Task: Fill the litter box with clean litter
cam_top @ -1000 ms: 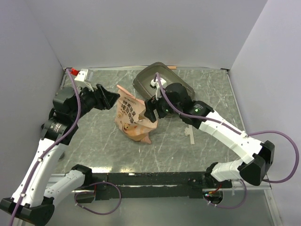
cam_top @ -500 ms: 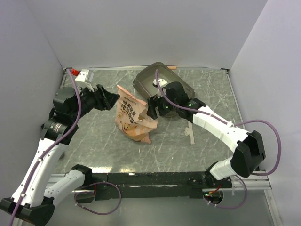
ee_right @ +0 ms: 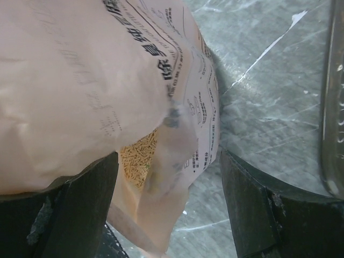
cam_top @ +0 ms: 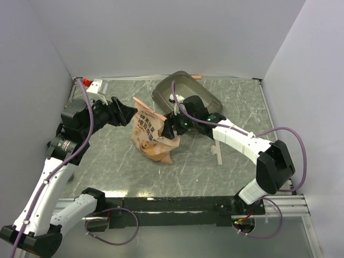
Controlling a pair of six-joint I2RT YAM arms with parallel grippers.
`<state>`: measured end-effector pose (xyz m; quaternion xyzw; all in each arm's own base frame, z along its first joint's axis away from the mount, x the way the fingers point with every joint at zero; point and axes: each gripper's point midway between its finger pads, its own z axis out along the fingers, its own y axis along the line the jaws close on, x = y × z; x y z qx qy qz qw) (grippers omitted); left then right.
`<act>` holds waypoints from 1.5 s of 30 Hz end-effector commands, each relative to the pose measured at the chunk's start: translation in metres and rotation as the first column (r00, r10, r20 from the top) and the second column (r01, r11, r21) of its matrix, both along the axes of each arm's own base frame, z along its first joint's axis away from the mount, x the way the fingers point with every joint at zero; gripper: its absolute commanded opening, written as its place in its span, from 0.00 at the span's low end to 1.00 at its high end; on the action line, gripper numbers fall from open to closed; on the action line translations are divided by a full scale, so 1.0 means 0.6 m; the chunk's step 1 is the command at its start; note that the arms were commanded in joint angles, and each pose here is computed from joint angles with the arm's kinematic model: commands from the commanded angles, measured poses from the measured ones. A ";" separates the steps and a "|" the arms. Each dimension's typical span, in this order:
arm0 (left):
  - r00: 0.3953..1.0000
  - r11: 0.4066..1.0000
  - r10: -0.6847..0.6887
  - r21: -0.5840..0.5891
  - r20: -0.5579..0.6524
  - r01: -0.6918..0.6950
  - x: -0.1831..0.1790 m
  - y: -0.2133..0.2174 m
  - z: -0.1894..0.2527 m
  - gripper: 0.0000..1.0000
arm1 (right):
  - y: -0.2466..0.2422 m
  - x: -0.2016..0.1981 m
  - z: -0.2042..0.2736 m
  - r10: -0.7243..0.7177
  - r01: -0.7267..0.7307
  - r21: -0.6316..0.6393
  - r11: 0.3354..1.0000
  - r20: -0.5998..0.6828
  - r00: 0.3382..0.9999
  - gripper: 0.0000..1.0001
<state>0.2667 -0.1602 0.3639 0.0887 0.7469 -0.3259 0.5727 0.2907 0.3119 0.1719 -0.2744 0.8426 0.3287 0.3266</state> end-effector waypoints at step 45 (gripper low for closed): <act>0.997 0.999 -0.047 -0.013 0.064 0.048 -0.013 -0.008 0.029 0.65 | -0.040 0.020 0.206 -0.019 0.158 -0.209 0.965 0.545 0.838 0.00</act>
